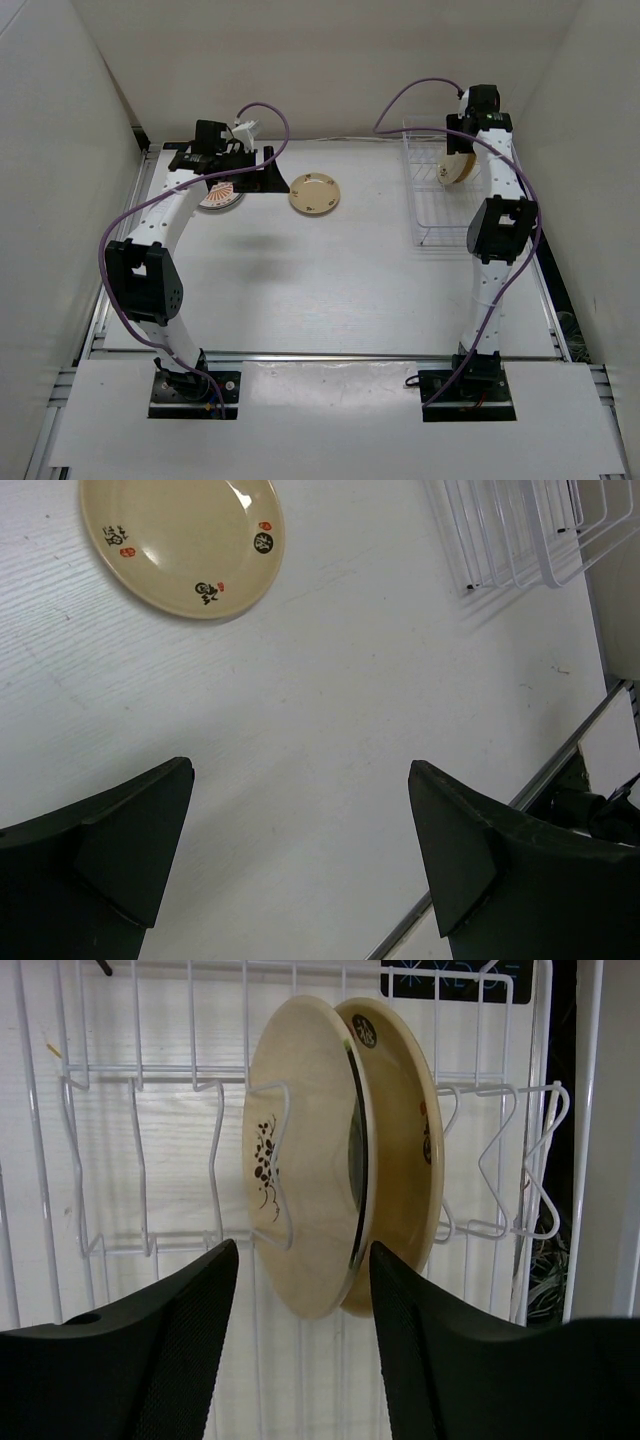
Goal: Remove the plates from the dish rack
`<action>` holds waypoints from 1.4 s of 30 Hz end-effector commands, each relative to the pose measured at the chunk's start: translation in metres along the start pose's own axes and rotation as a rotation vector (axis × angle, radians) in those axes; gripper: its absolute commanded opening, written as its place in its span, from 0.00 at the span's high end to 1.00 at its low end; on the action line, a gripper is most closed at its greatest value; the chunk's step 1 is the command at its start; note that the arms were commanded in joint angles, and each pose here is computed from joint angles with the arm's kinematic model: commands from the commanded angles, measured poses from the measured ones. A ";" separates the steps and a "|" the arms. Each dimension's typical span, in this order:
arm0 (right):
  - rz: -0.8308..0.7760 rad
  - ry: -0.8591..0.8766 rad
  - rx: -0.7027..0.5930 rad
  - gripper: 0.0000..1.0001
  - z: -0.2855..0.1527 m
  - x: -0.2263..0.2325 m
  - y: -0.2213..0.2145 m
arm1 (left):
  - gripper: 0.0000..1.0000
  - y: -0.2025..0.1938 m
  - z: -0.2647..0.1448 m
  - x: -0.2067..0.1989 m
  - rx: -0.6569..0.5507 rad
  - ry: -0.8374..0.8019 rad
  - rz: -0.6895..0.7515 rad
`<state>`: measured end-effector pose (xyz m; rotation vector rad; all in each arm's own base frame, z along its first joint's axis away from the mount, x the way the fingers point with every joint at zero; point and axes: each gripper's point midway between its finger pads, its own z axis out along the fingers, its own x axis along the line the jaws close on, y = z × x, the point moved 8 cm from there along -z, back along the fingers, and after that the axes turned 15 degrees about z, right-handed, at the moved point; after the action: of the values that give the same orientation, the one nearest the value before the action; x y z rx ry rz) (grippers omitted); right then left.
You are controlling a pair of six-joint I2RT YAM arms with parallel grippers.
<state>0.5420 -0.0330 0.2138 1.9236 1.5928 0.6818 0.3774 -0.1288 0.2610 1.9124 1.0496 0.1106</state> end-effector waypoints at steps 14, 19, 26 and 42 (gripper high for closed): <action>0.045 -0.002 -0.096 1.00 -0.005 -0.008 0.024 | 0.01 0.000 -0.006 -0.006 -0.013 -0.007 0.023; 0.093 -0.081 -0.160 1.00 -0.036 -0.015 0.038 | 0.01 0.000 -0.006 -0.006 -0.013 -0.007 0.023; 0.128 -0.180 -0.277 1.00 -0.083 -0.007 0.058 | 0.01 -0.002 -0.008 -0.008 -0.006 -0.008 0.017; -0.004 0.628 -0.028 1.00 -0.206 0.084 -0.001 | 0.01 0.002 -0.036 -0.047 -0.067 -0.261 0.084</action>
<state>0.4565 0.0128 0.3640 1.7760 1.4339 0.9086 0.3574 -0.1297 0.2664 1.9081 0.9992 0.0439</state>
